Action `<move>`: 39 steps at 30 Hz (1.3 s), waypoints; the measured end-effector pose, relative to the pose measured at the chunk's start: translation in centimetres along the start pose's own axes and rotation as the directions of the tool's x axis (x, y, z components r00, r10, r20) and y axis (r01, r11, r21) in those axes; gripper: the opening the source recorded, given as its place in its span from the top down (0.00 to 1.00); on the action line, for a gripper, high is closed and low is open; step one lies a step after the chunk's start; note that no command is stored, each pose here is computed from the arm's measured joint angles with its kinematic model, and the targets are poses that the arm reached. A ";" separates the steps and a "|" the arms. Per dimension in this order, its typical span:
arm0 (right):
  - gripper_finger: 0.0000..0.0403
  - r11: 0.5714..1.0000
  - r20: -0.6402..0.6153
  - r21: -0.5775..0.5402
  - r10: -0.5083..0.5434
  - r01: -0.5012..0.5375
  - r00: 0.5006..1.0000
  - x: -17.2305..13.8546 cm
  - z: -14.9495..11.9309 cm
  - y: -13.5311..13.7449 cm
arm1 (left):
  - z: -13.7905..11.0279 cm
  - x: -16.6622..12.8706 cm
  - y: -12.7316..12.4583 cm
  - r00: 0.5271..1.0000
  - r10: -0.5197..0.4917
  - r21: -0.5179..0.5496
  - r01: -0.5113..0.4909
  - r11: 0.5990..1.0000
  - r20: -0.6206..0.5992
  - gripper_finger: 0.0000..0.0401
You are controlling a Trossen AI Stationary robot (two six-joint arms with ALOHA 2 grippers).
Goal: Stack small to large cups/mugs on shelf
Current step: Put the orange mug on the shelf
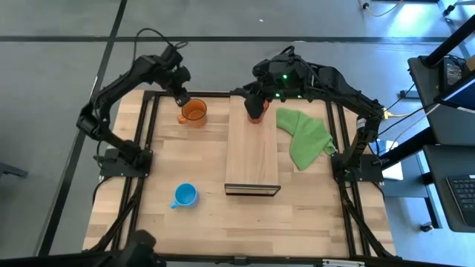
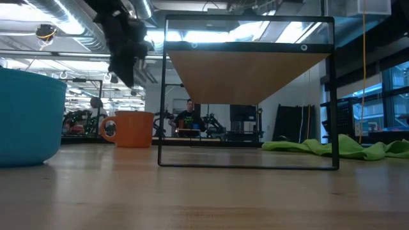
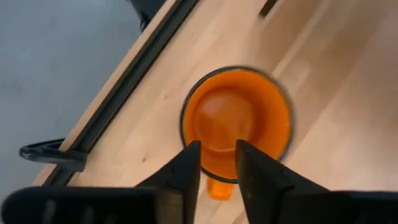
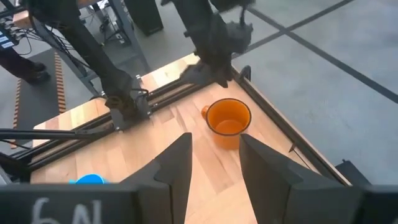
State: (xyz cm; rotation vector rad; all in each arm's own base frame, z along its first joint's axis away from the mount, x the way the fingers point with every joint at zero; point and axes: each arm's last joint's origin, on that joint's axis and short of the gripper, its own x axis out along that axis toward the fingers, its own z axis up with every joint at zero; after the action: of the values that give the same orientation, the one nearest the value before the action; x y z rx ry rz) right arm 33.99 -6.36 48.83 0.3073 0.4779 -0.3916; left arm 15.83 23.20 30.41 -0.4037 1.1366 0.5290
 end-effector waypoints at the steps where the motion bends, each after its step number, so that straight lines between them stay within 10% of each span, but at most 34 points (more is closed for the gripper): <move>1: 0.67 1.000 -0.001 -0.001 0.000 0.000 1.000 0.0 0.0 0.0 | 0.2 0.6 0.0 1.000 0.012 0.003 -0.012 1.000 -0.021 0.73; 39: 0.67 1.000 -0.068 0.012 0.009 -0.008 0.998 -0.1 -0.7 0.3 | 1.3 8.1 1.0 0.990 0.070 0.454 -0.006 0.891 -0.124 0.67</move>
State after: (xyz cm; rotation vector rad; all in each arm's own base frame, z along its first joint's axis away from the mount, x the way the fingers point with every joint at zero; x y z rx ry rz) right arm 33.75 -5.82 48.31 0.3344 0.5414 -0.3768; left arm 18.83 26.29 23.40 -0.0103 1.3608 0.2563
